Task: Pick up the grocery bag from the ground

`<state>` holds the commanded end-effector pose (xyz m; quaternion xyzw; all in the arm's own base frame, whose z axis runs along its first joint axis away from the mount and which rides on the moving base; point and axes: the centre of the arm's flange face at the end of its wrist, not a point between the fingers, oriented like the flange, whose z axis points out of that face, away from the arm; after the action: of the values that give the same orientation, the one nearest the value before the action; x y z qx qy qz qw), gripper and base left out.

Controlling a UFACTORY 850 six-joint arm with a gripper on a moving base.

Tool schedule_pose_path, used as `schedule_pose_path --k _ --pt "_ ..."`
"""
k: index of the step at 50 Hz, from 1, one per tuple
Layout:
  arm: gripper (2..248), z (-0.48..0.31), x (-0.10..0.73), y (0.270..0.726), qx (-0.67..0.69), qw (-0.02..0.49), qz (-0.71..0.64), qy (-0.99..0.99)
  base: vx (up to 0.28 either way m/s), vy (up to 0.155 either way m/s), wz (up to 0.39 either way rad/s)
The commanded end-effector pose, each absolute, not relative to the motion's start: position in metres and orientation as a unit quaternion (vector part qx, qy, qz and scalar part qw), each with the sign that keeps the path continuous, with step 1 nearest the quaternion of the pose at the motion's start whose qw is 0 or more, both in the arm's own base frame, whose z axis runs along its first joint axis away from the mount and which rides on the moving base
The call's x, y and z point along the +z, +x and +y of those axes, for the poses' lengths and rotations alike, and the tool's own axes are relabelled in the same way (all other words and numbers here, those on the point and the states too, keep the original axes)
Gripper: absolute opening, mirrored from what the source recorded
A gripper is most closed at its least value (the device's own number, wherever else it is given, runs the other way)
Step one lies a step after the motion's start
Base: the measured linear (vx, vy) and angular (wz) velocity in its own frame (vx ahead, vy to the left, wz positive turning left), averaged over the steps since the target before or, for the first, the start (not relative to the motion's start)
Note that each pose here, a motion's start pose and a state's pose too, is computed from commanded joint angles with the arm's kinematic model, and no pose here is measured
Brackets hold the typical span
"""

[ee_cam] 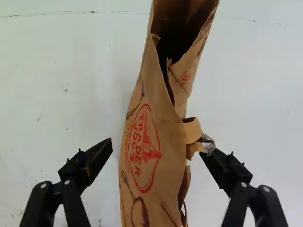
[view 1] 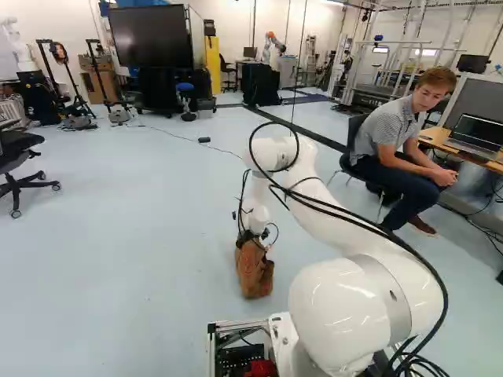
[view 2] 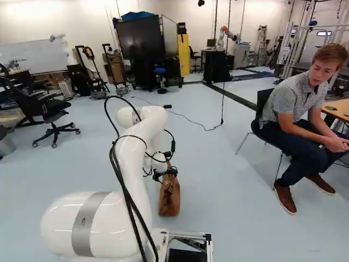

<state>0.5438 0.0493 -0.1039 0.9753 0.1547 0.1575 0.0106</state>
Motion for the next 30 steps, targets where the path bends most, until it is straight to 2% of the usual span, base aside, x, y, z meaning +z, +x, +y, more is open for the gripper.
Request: schedule_pose_path --k 30 --pt "247 0.046 -0.149 0.544 0.154 0.011 0.152 0.976 0.000 0.000 0.000"
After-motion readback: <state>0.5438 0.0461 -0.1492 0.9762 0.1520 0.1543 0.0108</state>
